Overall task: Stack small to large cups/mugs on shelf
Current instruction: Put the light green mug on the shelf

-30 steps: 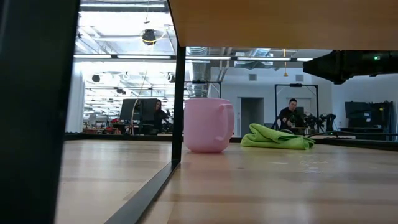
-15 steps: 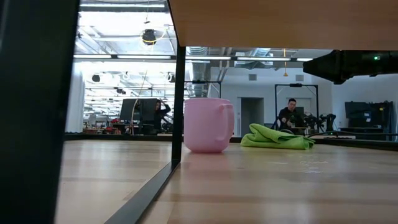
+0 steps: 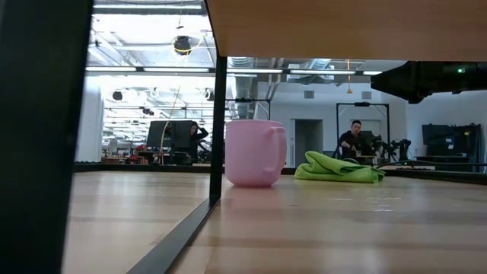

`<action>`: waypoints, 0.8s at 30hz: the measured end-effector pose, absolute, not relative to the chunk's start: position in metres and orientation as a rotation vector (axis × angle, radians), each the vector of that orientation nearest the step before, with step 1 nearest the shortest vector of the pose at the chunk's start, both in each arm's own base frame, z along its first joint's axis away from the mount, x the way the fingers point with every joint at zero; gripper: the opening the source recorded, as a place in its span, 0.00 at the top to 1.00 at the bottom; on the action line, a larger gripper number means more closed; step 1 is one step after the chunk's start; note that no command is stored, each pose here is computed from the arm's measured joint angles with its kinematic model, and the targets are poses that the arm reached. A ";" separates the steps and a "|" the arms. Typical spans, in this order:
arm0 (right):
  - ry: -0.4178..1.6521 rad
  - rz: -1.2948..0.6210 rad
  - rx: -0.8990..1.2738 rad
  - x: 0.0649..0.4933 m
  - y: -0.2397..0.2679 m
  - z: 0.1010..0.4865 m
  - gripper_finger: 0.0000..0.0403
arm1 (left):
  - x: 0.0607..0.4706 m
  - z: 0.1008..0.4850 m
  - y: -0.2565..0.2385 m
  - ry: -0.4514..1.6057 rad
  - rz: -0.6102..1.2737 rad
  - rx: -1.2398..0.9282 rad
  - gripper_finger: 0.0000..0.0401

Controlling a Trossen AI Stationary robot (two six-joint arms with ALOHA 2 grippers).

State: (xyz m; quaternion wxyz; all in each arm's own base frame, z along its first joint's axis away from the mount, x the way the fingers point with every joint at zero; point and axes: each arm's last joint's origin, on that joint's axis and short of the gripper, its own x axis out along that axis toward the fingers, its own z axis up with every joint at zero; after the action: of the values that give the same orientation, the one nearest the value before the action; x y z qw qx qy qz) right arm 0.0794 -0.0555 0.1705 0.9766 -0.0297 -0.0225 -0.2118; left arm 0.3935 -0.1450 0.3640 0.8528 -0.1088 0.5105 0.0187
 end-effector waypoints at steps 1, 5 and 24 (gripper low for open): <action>-0.045 -0.427 -0.060 0.079 -0.056 0.170 0.38 | 0.394 0.364 -0.145 1.071 0.037 -0.232 0.97; -0.046 -0.427 -0.060 0.079 -0.056 0.170 0.38 | 0.396 0.364 -0.147 1.059 0.013 -0.271 0.92; -0.045 -0.427 -0.060 0.079 -0.056 0.170 0.38 | 0.398 0.365 -0.146 1.049 0.008 -0.282 0.91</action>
State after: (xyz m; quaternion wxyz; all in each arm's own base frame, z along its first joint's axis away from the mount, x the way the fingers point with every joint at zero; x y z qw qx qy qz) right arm 0.0794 -0.0555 0.1705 0.9766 -0.0297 -0.0225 -0.2119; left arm 0.3977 -0.1464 0.3650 0.8562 -0.1340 0.4989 0.0040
